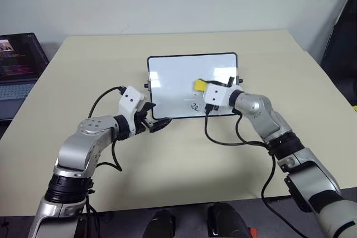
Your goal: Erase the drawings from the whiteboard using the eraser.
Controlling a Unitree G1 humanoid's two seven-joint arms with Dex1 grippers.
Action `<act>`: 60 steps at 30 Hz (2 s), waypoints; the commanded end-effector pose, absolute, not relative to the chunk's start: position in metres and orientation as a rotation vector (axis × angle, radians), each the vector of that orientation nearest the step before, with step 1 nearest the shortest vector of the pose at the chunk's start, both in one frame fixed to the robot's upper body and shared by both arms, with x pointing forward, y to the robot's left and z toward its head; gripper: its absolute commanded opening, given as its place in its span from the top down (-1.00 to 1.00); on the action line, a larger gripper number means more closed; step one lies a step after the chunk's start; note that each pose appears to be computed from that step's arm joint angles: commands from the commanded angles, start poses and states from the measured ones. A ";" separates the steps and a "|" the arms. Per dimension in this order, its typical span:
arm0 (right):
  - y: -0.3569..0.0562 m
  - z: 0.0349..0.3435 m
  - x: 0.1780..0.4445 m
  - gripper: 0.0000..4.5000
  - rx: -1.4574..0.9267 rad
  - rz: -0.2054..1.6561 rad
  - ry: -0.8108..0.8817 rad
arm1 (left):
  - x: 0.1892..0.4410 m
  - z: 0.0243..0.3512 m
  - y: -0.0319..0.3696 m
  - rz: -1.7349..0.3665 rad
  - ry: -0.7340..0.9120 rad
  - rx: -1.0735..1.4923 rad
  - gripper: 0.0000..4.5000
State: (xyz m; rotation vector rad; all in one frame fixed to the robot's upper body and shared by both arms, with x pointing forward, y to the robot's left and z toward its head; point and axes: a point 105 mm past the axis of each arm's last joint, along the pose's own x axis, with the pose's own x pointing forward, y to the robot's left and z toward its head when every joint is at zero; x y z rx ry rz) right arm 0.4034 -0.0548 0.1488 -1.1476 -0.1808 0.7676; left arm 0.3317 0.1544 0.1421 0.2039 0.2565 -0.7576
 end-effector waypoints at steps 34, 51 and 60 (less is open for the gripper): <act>-0.050 0.150 0.395 0.52 -1.025 0.776 -0.105 | 0.328 0.146 0.163 -0.734 0.238 0.212 -1.00; -0.108 0.158 0.329 0.52 -0.577 0.664 -0.194 | 0.327 0.133 0.198 -0.567 0.227 0.176 -1.00; -0.138 0.121 0.312 0.52 -0.791 0.611 -0.203 | 0.327 0.128 0.195 -0.572 0.232 0.177 -1.00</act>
